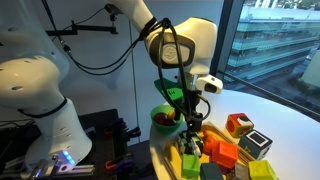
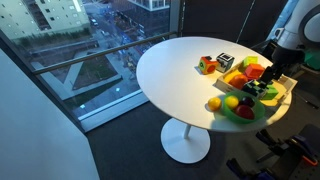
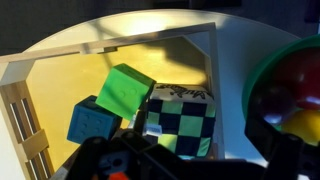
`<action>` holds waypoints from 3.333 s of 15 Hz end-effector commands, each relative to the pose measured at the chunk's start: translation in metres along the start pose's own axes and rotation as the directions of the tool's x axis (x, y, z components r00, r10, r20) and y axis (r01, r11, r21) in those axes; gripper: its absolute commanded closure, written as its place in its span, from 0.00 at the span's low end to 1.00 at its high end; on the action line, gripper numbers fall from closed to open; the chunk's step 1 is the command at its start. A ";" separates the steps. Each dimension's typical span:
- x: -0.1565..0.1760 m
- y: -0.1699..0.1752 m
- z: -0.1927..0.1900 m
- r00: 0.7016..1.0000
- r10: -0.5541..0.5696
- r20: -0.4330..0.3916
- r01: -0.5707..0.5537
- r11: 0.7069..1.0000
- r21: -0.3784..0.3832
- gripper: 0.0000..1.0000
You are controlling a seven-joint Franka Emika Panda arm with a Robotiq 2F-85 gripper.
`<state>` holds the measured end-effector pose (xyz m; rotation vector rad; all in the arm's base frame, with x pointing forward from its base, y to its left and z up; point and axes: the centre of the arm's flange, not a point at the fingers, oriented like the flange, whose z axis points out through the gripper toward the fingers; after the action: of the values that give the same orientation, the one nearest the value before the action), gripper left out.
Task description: Remove the block with black and white checked image on top from the wooden tray and place it on the table
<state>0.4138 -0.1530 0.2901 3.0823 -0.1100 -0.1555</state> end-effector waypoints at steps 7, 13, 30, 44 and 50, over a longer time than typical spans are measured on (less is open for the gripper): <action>0.016 0.003 0.034 1.000 0.026 -0.015 -0.026 0.999 -0.018 0.00; 0.029 0.007 0.047 0.999 0.025 -0.027 -0.026 0.999 -0.037 0.00; 0.038 0.013 0.002 0.996 0.083 0.042 -0.079 0.992 -0.102 0.95; 0.079 -0.055 -0.075 0.993 0.078 -0.085 -0.088 0.988 -0.128 0.93; 0.096 -0.081 -0.072 0.987 0.124 -0.097 -0.140 0.973 -0.185 0.54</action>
<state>0.5073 -0.0811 0.3480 2.9284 -0.2378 -0.0140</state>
